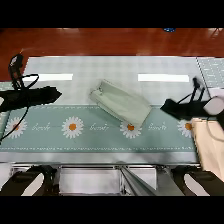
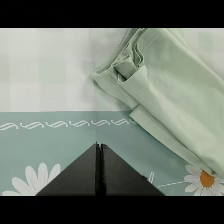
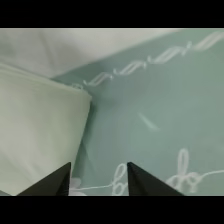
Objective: Fold the shirts.
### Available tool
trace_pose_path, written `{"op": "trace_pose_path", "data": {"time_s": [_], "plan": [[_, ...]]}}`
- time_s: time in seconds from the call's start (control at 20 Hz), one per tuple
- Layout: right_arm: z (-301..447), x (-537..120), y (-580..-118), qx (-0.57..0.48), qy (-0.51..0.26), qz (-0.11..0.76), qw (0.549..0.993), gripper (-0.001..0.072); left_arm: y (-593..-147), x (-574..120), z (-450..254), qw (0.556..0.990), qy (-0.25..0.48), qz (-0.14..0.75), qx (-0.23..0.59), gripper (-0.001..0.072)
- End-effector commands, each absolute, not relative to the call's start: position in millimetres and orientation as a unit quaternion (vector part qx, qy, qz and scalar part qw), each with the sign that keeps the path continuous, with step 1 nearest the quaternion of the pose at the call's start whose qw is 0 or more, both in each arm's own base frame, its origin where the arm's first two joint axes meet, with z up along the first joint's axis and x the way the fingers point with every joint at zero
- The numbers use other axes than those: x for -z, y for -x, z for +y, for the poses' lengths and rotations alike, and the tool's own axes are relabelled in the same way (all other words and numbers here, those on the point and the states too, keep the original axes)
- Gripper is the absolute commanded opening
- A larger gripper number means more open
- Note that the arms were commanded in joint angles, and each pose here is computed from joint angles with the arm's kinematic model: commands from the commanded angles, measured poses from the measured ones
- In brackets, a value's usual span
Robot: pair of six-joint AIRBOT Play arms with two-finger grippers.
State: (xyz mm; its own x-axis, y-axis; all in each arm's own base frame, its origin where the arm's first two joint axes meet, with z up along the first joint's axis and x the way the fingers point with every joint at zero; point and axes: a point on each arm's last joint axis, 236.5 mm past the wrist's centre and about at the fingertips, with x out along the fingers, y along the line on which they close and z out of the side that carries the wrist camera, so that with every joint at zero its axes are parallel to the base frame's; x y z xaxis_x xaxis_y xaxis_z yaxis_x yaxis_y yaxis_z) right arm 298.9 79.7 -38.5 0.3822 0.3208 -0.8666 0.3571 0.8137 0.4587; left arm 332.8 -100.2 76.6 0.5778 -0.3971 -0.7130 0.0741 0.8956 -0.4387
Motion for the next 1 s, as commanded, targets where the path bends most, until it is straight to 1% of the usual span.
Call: {"op": "trace_pose_path", "data": {"time_s": [0.0, 0.3, 0.4, 0.5, 0.55, 0.6, 0.65, 0.8, 0.95], "plan": [[112, 79, -294, 0.014, -0.398, 0.546, 0.737, 0.0409, -332, -77, -102, 0.868, 0.182, 0.440, 0.139, 0.0021], [162, 99, -310, -0.046, -0.482, 0.553, 0.678, 0.0409, -333, -74, -102, 0.866, 0.183, 0.443, 0.138, 0.0021], [179, 102, -313, -0.071, -0.486, 0.568, 0.661, 0.0410, -333, -74, -102, 0.867, 0.183, 0.443, 0.138, 0.0021], [199, 105, -321, -0.095, -0.471, 0.585, 0.654, 0.0398, -333, -74, -102, 0.867, 0.183, 0.443, 0.138, 0.0021], [212, 101, -328, -0.117, -0.459, 0.588, 0.656, 0.0280, -333, -74, -102, 0.867, 0.183, 0.443, 0.138, 0.0021], [225, 94, -337, -0.147, -0.442, 0.586, 0.663, 0.0116, -333, -74, -102, 0.866, 0.183, 0.443, 0.138, 0.0021], [239, 80, -349, -0.188, -0.419, 0.577, 0.675, 0.0022, -333, -74, -102, 0.867, 0.183, 0.443, 0.138, 0.0021], [267, 29, -387, -0.260, -0.385, 0.548, 0.696, 0.0022, -333, -72, -103, 0.865, 0.183, 0.446, 0.137, 0.0021], [271, -35, -428, -0.291, -0.348, 0.506, 0.734, 0.0022, -329, -62, -115, 0.853, 0.190, 0.462, 0.150, 0.0021]]}}
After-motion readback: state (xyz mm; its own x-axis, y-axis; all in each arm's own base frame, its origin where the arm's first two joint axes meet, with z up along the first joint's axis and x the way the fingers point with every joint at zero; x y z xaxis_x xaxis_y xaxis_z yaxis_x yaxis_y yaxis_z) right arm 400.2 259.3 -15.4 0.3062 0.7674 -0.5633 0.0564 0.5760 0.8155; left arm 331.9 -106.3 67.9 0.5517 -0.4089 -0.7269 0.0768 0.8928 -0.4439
